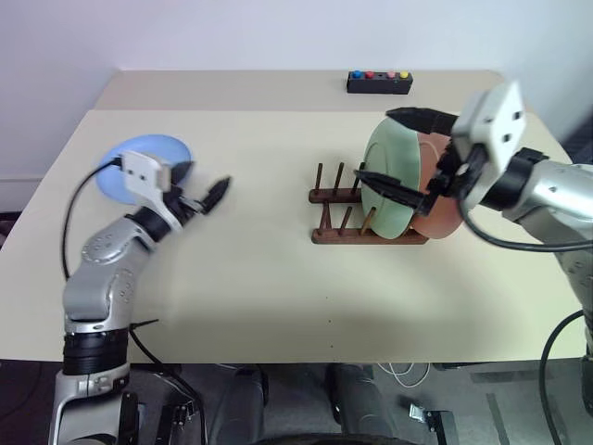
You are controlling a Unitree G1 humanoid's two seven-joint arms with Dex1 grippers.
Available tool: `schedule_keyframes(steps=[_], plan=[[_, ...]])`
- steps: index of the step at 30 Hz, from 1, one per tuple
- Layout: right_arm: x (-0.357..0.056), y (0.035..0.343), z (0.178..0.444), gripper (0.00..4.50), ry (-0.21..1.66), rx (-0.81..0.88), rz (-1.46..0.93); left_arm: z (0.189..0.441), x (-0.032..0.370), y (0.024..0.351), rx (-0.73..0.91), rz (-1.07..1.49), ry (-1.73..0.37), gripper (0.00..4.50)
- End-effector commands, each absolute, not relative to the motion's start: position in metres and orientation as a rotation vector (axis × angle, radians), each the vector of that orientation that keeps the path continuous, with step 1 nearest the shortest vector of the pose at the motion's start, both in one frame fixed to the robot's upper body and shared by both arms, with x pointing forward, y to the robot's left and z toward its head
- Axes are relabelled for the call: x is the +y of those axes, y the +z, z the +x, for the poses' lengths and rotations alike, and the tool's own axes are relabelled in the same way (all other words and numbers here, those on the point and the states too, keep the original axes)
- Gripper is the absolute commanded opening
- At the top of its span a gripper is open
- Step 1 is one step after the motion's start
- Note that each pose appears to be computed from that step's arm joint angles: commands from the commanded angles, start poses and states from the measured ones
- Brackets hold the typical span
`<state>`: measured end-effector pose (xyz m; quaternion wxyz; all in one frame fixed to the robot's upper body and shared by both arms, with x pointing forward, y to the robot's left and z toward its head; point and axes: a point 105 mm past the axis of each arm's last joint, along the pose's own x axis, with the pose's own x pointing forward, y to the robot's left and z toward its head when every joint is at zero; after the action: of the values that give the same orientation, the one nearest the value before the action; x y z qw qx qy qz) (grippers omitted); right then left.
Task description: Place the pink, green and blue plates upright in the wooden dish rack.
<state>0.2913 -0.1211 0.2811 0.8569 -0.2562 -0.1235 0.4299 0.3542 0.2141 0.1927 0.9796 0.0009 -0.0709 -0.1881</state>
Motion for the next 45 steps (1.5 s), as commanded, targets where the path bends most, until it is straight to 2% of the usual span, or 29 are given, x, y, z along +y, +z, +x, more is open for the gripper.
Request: schedule_keyframes(steps=[1,4,10,14,22,25,32,35,39,42,45], plan=[[-0.114,0.291,0.291,4.42,0.912,-0.347,-0.632,0.365,0.263,0.209,-0.178,0.007,-0.107,4.5],[-0.108,0.291,0.293,4.42,0.932,-0.367,-0.634,0.373,0.306,0.208,-0.12,-0.032,0.173,4.5],[-0.104,0.292,0.295,4.42,0.945,-0.384,-0.636,0.379,0.359,0.187,0.021,-0.113,0.461,4.5],[-0.104,0.289,0.296,4.42,0.942,-0.384,-0.632,0.39,0.361,0.167,0.14,-0.197,0.462,4.5],[-0.107,0.281,0.297,4.42,0.919,-0.365,-0.64,0.405,0.359,0.147,0.221,-0.343,0.47,4.5],[-0.108,0.28,0.297,4.5,0.908,-0.366,-0.646,0.409,0.356,0.148,0.221,-0.361,0.452,3.65],[-0.109,0.285,0.302,4.5,0.827,-0.423,-0.698,0.409,0.358,0.15,0.198,-0.414,0.481,0.02],[-0.107,0.288,0.307,4.5,0.781,-0.453,-0.737,0.408,0.357,0.151,0.197,-0.412,0.484,0.02],[-0.104,0.283,0.309,4.5,0.804,-0.424,-0.73,0.41,0.347,0.167,0.129,-0.373,0.437,0.02],[-0.1,0.277,0.308,4.5,0.872,-0.358,-0.689,0.412,0.322,0.214,-0.09,-0.279,0.338,0.02],[-0.094,0.283,0.307,4.5,0.874,-0.392,-0.723,0.405,0.291,0.257,-0.273,-0.197,0.231,0.02]])
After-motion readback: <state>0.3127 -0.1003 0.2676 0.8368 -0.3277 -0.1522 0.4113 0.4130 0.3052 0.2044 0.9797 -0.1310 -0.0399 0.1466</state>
